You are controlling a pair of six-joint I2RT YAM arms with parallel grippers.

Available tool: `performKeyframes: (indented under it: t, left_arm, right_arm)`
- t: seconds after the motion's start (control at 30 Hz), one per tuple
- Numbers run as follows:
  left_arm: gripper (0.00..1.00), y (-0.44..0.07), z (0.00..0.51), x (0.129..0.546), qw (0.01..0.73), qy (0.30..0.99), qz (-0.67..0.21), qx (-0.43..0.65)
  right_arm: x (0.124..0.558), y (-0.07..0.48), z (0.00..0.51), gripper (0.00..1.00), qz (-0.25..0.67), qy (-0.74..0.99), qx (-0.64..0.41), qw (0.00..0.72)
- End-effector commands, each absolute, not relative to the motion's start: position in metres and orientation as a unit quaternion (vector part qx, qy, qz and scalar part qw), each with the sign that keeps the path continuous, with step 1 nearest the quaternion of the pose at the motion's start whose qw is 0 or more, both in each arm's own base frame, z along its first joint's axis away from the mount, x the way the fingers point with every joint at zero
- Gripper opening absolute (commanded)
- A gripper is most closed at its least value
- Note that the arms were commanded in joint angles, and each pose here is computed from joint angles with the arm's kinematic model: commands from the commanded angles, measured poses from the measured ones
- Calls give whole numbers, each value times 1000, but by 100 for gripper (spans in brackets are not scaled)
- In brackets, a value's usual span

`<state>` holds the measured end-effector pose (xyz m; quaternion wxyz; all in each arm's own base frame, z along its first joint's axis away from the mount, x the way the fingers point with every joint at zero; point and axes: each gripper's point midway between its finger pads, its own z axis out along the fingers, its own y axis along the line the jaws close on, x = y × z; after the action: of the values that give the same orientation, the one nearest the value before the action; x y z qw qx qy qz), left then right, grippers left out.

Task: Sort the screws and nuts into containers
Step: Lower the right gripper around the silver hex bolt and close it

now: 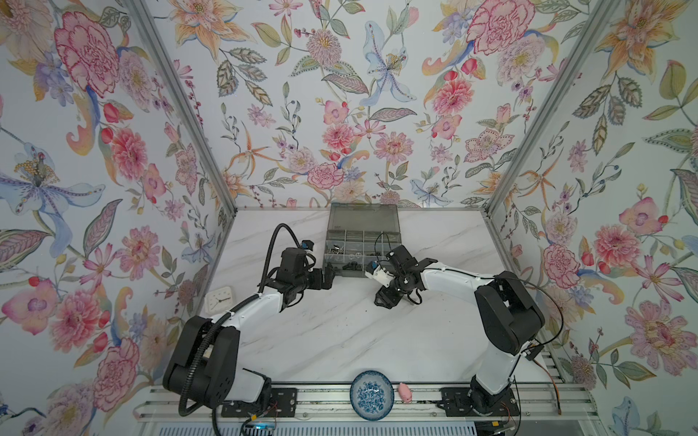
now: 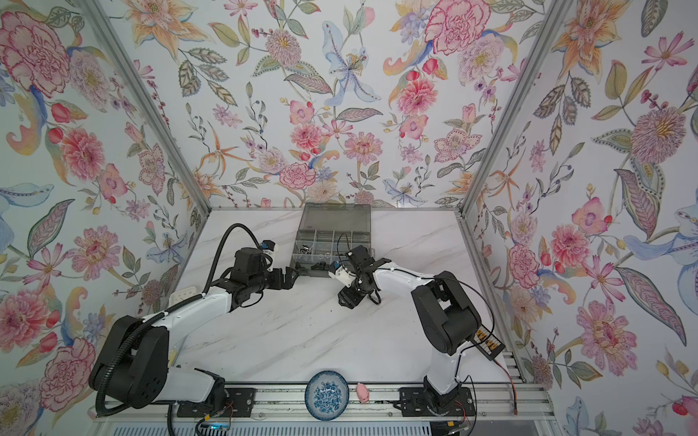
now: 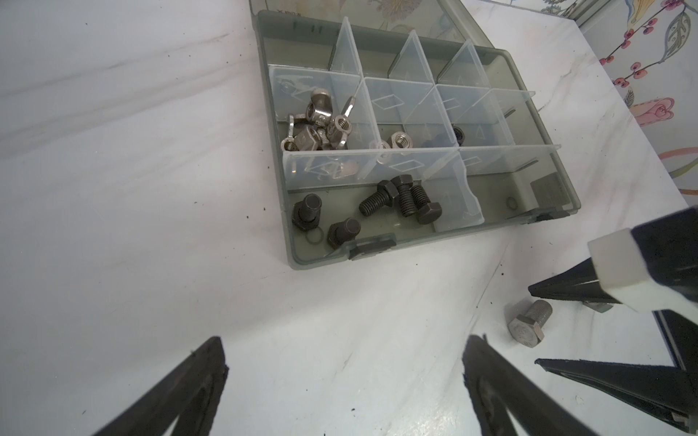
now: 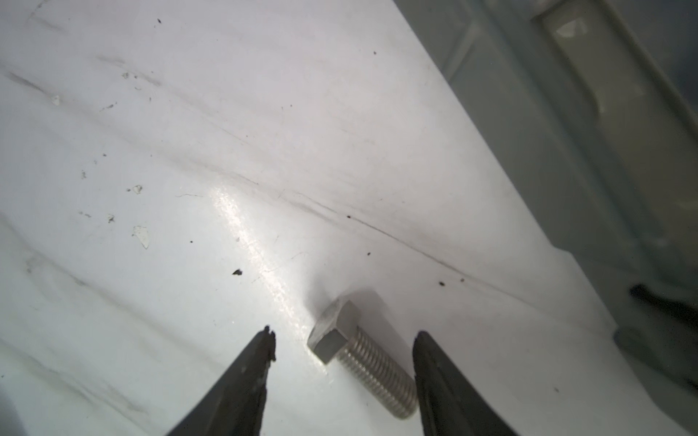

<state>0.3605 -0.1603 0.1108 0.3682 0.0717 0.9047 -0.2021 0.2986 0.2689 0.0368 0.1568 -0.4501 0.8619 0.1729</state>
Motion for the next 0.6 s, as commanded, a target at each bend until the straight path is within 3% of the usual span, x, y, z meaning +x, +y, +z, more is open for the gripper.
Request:
performKeyframes:
  t: [0.0,0.3,0.47,0.57]
  left_arm:
    - [99,-159,111,361,367,904,-208,66]
    - [99,-159,108,360,364,905,-210,65]
    - [100,-159,108,360,365,905,-210,66]
    - [99,-160,107,360,364,905,-212,66]
  right_arm:
    - [284,266,22,62,177,867,-449,124]
    - [279,266,11,57,166,875,-442,109]
    - [272,266,8,39,170,879,-434,97]
    - [271,264,4,37,168,884,-427,90]
